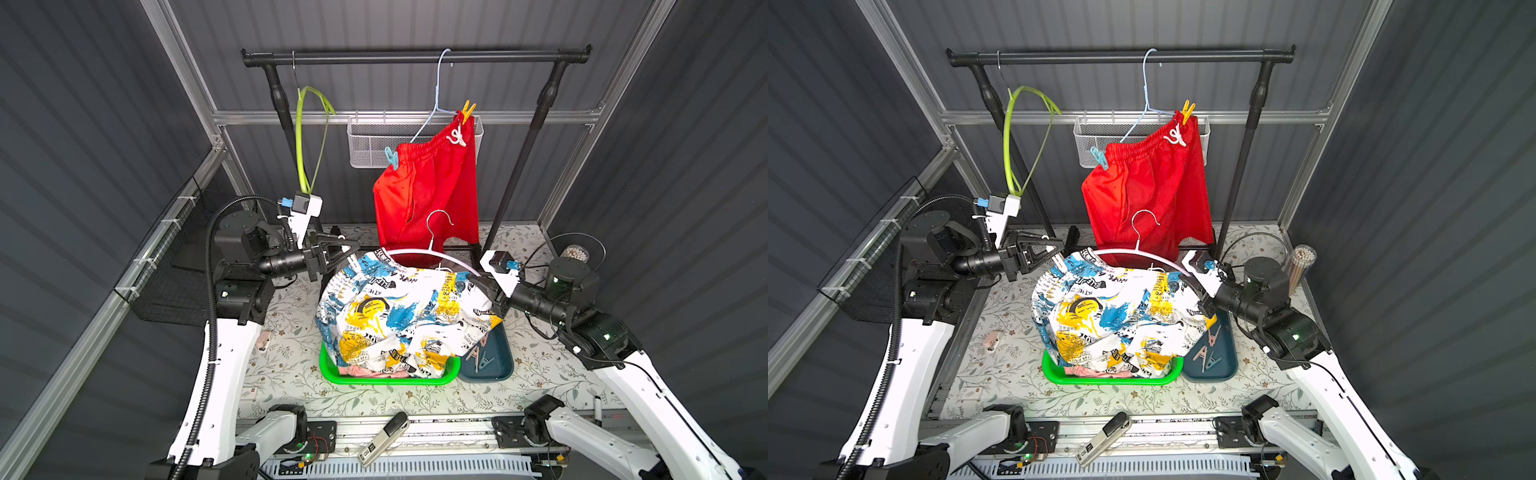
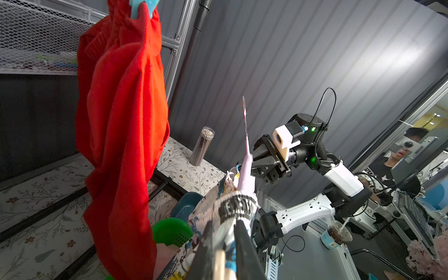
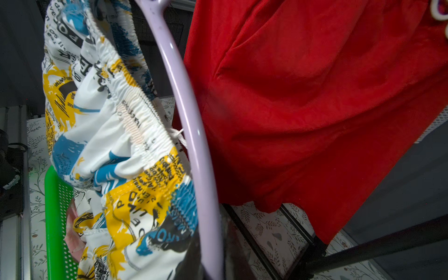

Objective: Remove the clothespins securing shorts to the hanger
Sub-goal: Remove the clothespin from the hanger, then place the clothespin in the storage box, then remove the shorts from the hanger.

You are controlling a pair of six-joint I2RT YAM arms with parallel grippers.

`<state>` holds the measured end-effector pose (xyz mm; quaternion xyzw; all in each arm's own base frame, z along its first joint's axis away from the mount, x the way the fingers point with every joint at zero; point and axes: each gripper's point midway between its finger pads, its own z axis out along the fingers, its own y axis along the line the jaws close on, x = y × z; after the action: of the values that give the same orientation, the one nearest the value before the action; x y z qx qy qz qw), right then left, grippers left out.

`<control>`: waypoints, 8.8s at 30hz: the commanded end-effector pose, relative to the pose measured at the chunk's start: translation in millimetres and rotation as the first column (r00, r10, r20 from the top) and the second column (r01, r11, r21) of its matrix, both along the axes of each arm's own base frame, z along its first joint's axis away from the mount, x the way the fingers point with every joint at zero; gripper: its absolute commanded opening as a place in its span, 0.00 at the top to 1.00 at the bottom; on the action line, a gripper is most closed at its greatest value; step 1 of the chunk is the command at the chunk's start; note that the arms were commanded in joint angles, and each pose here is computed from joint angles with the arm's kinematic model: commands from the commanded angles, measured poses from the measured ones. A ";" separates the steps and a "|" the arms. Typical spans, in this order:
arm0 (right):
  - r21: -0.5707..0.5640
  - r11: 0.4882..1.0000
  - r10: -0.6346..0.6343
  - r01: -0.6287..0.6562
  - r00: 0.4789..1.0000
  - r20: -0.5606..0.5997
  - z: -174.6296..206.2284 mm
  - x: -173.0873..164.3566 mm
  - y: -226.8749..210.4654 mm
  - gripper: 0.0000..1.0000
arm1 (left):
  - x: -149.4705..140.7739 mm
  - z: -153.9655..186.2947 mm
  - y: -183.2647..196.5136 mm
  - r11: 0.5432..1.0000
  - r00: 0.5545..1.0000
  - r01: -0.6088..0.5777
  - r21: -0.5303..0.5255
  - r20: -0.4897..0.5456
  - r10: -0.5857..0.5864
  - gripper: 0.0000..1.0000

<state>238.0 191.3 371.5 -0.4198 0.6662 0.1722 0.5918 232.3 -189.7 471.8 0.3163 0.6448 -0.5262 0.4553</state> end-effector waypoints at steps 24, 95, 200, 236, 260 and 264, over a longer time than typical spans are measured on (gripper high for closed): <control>0.026 0.999 -0.027 0.027 1.000 -0.004 -0.3 21.4 8.6 1.00 | 28.3 35.9 44.7 0.895 0.892 -0.443 0.053 0.126 0.435 1.00; -0.040 0.998 -0.060 0.053 0.980 -0.192 -30.1 65.4 37.0 1.00 | -89.0 -232.1 -257.0 0.939 0.958 -0.199 0.281 0.259 0.125 1.00; -0.137 0.951 -0.283 0.279 0.959 -0.013 -21.0 2.2 -12.7 1.00 | 74.5 -99.1 31.7 0.361 0.546 -0.746 0.560 0.205 0.812 1.00; 0.172 0.898 -0.425 0.406 0.901 0.090 40.5 9.6 -35.3 1.00 | 49.6 -164.7 89.0 0.686 0.688 -0.508 0.521 -0.233 0.687 1.00; 0.047 0.956 -0.290 0.289 0.957 0.020 17.1 9.0 6.3 1.00 | -37.2 -113.1 -90.8 0.899 0.989 -0.137 0.415 0.006 0.148 1.00; 0.014 0.967 -0.253 0.253 0.967 0.020 12.6 5.2 11.4 1.00 | -58.4 -125.2 -119.5 0.852 0.995 -0.092 0.515 0.084 0.057 1.00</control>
<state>248.4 199.2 362.8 -0.3267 0.7263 0.0789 0.5996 176.7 -302.4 339.1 0.3867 0.7750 -0.3384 0.3677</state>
